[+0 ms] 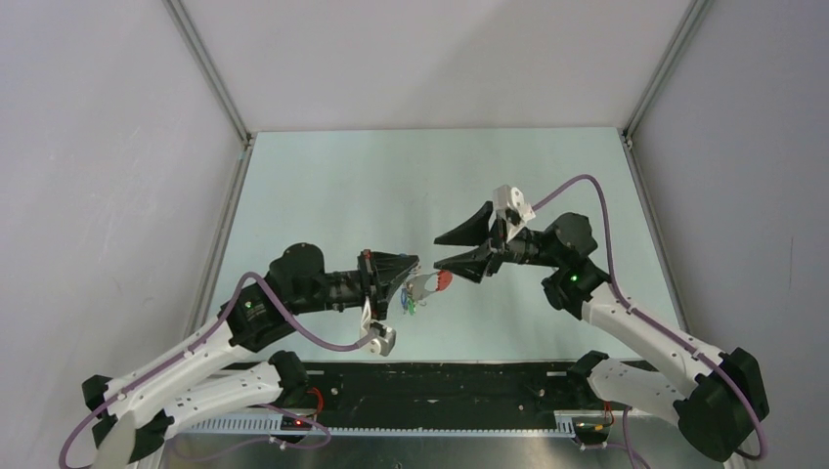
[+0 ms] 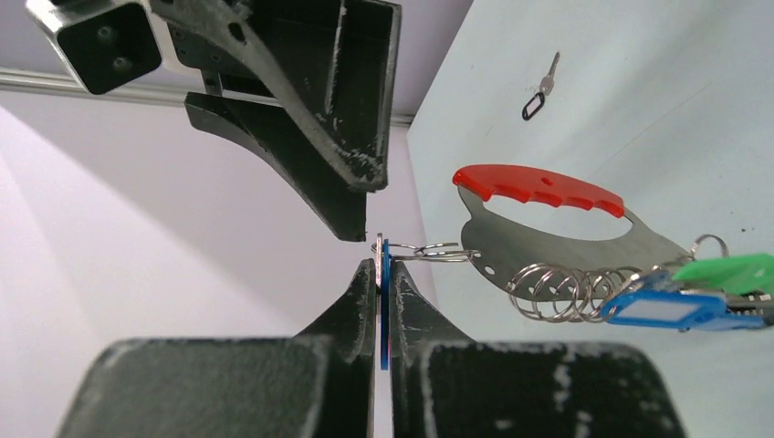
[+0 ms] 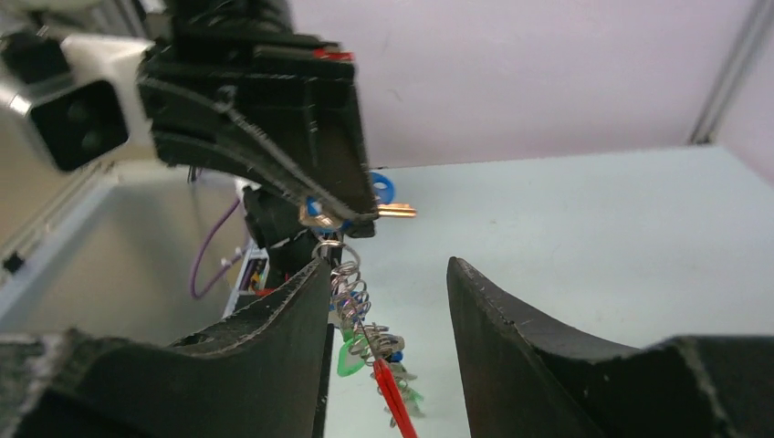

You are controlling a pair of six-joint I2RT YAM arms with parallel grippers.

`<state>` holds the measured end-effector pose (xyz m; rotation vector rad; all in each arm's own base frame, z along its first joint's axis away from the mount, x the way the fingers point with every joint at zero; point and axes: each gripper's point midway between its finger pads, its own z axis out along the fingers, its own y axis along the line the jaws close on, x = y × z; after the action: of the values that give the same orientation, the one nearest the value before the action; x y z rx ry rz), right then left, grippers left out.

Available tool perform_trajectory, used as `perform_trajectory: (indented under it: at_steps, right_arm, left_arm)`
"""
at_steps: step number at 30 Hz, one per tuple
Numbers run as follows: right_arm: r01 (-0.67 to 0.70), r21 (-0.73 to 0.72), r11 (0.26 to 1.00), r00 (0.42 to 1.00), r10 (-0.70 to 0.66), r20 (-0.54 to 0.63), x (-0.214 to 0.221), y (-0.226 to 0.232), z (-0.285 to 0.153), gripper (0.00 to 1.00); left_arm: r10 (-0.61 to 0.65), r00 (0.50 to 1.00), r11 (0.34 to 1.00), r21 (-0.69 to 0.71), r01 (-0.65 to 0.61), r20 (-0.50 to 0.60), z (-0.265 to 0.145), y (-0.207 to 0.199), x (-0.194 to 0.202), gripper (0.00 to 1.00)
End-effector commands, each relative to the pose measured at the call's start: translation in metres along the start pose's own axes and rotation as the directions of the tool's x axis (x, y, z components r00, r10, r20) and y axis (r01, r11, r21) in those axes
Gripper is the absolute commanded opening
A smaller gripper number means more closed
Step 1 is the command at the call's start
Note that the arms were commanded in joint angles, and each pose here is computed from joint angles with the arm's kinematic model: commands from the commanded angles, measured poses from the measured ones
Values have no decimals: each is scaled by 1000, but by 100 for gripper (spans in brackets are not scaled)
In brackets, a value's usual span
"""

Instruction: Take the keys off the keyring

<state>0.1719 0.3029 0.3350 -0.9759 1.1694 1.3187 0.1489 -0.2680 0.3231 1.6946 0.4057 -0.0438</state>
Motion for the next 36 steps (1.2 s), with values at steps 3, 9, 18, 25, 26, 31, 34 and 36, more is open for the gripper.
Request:
perform_trajectory:
  at_steps: [3, 9, 18, 25, 26, 31, 34, 36]
  right_arm:
    - [294, -263, 919, 955, -293, 44, -2, 33, -2, 58]
    - [278, -310, 909, 958, -285, 22, 6, 33, 3, 61]
    - [251, -370, 895, 964, -267, 7, 14, 44, 21, 56]
    - [247, -401, 882, 967, -253, 40, 7, 53, 26, 48]
    - [246, -404, 881, 967, -251, 41, 7, 54, 26, 42]
    - [238, -410, 880, 969, -245, 36, 6, 56, 24, 23]
    - [235, -411, 881, 970, -242, 36, 5, 57, 23, 10]
    - [232, -407, 883, 971, -238, 36, 4, 57, 23, 0]
  left_arm:
    - [39, 995, 994, -106, -30, 87, -11, 38, -26, 0]
    - [48, 995, 994, -103, -39, 82, -9, 38, -25, 0]
    - [51, 995, 994, -106, -41, 89, -9, 41, -26, 0]
    - [46, 995, 994, -102, -36, 94, -9, 39, -27, 0]
    - [46, 995, 994, -101, -36, 92, -9, 39, -26, 0]
    - [46, 995, 994, -104, -37, 90, -10, 39, -26, 0]
    - [47, 995, 994, -104, -37, 89, -10, 39, -26, 0]
    - [46, 995, 994, -105, -37, 86, -10, 39, -25, 0]
